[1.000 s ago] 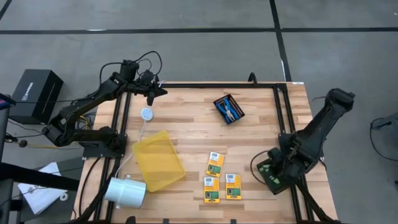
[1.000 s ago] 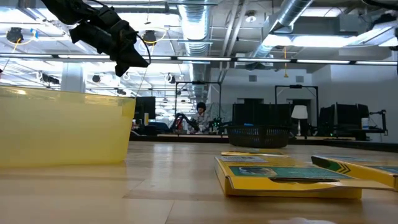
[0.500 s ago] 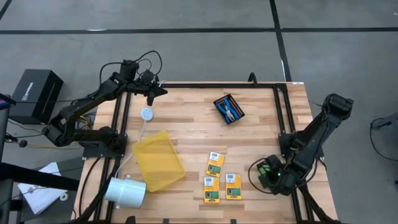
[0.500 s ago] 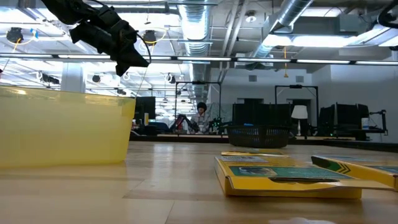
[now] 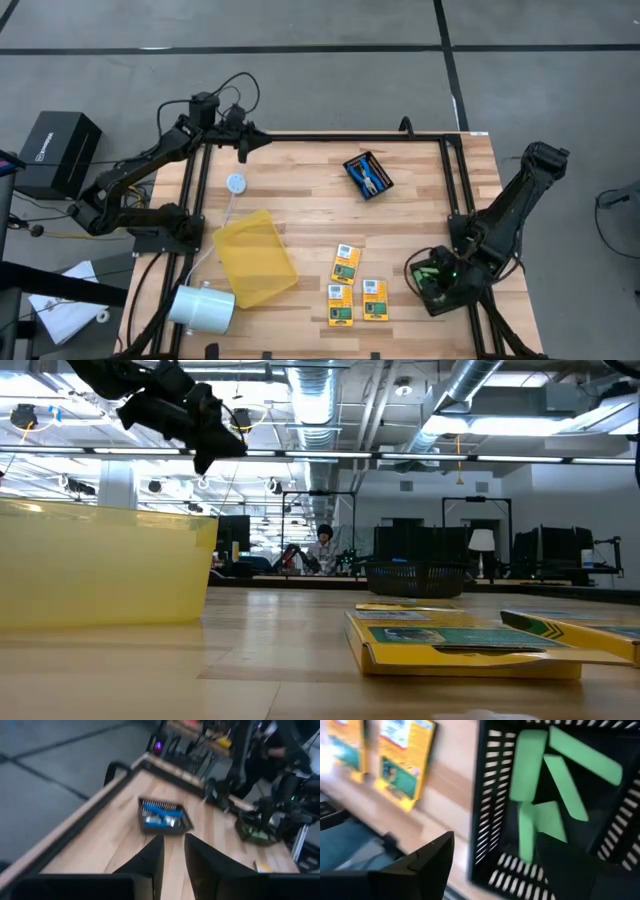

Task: Pick & Place School Supplies
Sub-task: Put the green eraser into the bottom black bin, then put the pack of crayon into the yellow bin

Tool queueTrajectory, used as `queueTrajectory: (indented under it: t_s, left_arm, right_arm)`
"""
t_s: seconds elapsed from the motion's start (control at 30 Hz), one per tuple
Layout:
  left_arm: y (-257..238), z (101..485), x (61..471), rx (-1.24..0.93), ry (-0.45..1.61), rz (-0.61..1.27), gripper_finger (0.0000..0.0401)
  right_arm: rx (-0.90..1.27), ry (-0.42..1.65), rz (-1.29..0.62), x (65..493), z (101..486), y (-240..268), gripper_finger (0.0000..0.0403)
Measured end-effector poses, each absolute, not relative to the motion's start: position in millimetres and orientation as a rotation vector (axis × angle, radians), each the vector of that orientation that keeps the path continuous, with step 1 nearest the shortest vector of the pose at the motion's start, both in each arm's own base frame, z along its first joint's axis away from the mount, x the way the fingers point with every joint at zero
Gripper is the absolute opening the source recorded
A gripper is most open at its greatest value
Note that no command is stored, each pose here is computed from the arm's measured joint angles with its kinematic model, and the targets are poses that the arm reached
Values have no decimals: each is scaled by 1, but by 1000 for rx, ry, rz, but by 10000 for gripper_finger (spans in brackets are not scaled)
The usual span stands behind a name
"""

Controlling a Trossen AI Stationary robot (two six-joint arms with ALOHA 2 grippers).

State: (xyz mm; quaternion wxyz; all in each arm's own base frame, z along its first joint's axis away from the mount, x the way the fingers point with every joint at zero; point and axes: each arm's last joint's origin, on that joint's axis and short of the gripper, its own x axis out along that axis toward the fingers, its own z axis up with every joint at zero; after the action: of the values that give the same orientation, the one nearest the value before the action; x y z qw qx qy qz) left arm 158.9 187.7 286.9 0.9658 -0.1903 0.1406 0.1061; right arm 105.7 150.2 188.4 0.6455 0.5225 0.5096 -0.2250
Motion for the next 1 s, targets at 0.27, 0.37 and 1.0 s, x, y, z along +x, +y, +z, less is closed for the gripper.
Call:
queueTrajectory:
  t_s: [0.27, 0.37, 1.0]
  left_arm:
    - [191, 295, 160, -357, 218, 239, 74]
    - [191, 297, 161, -404, 190, 215, 74]
    - [138, 383, 180, -507, -323, -331, 49]
  right_arm:
    - [1234, 1145, -470, 99, 203, 138, 275]
    - [1278, 1084, -433, 100, 212, 131, 275]
    - [907, -227, -307, 175, 331, 60, 276]
